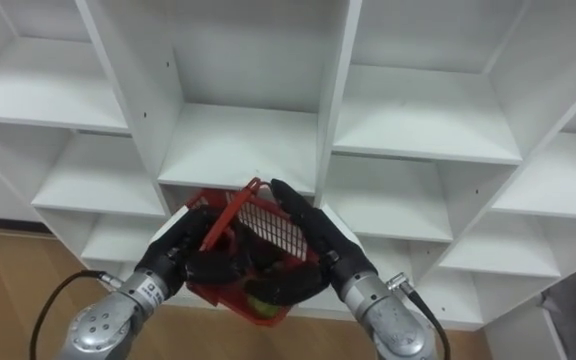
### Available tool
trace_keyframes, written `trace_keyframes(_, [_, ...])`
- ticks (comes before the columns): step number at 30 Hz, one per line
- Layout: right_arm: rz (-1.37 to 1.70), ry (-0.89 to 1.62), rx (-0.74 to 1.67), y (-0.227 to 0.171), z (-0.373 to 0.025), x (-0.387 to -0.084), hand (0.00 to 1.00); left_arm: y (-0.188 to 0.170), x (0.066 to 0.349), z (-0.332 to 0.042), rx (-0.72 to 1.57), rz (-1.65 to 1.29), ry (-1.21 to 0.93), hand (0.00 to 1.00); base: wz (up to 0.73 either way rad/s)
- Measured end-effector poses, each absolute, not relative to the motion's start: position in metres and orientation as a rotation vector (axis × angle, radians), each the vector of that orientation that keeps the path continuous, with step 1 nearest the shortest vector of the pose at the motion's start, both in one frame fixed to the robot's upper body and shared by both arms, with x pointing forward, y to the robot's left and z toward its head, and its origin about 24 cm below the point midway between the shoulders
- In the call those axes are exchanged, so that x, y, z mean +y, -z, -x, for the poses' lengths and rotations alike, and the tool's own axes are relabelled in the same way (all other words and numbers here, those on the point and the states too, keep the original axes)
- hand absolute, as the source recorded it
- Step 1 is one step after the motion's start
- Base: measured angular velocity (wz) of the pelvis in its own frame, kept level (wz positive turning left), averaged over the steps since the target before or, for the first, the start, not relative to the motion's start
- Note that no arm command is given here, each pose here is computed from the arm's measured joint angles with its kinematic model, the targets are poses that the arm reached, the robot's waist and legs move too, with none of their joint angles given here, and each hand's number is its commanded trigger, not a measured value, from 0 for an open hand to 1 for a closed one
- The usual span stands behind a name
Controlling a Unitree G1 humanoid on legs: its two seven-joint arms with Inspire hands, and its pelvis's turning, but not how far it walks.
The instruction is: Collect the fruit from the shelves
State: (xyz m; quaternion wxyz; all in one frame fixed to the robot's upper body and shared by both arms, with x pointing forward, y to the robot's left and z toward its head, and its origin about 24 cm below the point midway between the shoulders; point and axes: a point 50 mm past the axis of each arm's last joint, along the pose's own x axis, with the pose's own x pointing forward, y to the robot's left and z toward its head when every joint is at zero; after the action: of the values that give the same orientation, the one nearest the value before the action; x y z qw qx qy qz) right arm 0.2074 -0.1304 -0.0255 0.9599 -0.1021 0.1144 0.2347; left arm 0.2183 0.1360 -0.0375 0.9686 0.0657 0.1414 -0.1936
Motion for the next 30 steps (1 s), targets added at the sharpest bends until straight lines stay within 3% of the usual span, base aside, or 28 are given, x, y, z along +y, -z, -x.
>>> trace_keyframes(18, [0.205,-0.452,0.267,0.032,-0.199,-0.137,0.0,0.053,0.151,-0.198,0.361,-0.127,0.319,1.0,0.0])
trace_keyframes(25, [0.217,-0.286,0.294,0.036,-0.192,-0.162,0.0,0.072,0.182,-0.176,0.473,-0.171,0.162,1.0,0.0])
trace_keyframes(30, [0.234,-0.055,0.334,0.041,-0.176,-0.201,0.0,0.091,0.209,-0.14,0.595,-0.183,-0.018,1.0,0.01])
